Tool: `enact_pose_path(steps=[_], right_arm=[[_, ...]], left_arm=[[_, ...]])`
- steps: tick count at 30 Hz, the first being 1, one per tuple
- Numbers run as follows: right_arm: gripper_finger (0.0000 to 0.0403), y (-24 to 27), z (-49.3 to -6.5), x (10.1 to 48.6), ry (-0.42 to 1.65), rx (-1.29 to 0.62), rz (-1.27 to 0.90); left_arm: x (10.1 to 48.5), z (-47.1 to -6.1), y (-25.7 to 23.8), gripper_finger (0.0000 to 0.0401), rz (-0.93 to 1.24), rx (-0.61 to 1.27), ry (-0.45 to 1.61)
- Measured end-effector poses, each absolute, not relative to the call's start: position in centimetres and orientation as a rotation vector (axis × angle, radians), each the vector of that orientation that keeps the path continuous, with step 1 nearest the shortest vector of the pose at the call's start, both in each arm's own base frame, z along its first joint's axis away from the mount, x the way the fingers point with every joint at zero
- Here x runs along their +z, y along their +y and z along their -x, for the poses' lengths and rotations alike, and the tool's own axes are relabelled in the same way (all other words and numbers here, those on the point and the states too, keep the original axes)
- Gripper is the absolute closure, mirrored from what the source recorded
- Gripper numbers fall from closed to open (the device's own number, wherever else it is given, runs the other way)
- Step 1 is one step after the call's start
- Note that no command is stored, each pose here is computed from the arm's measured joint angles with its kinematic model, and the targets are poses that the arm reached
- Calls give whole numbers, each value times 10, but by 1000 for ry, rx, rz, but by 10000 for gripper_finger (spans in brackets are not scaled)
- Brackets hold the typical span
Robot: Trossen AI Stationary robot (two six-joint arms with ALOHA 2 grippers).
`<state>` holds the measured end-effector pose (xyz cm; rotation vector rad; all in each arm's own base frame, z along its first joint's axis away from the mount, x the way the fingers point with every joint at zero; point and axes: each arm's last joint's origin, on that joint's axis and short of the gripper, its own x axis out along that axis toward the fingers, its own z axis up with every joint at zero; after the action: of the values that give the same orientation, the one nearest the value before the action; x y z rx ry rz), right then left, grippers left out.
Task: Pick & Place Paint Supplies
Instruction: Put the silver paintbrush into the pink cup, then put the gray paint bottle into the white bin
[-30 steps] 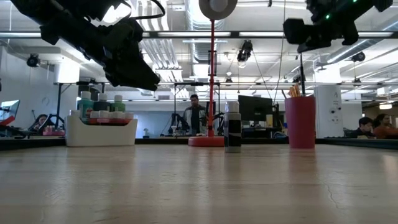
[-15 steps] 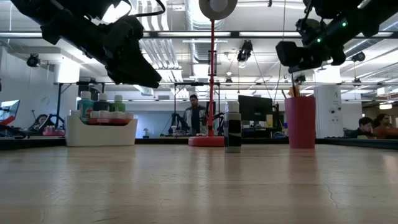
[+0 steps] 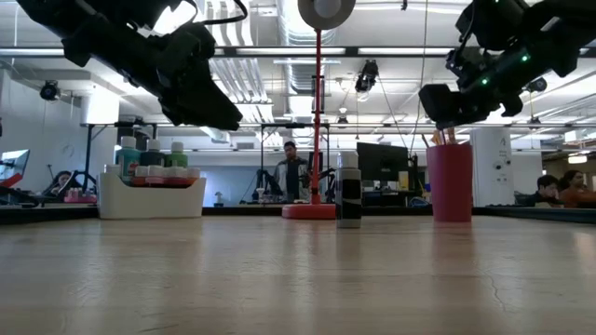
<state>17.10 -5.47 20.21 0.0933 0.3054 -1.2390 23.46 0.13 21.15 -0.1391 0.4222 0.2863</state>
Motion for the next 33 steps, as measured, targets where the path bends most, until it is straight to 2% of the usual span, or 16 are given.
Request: enact_pose_path(steps=[12,24,33], right_arm=[[389,-55,-173,199,314,-1236,-92],[269,-55,-175,204,321,-1219,-63],[221,-58,-191,275,254,-1182,58]], left_arm=[[212,-235,1,169,140,286,422],[212,-235,1,169,141,287,422],[211,-235,1,169,143,287,422]])
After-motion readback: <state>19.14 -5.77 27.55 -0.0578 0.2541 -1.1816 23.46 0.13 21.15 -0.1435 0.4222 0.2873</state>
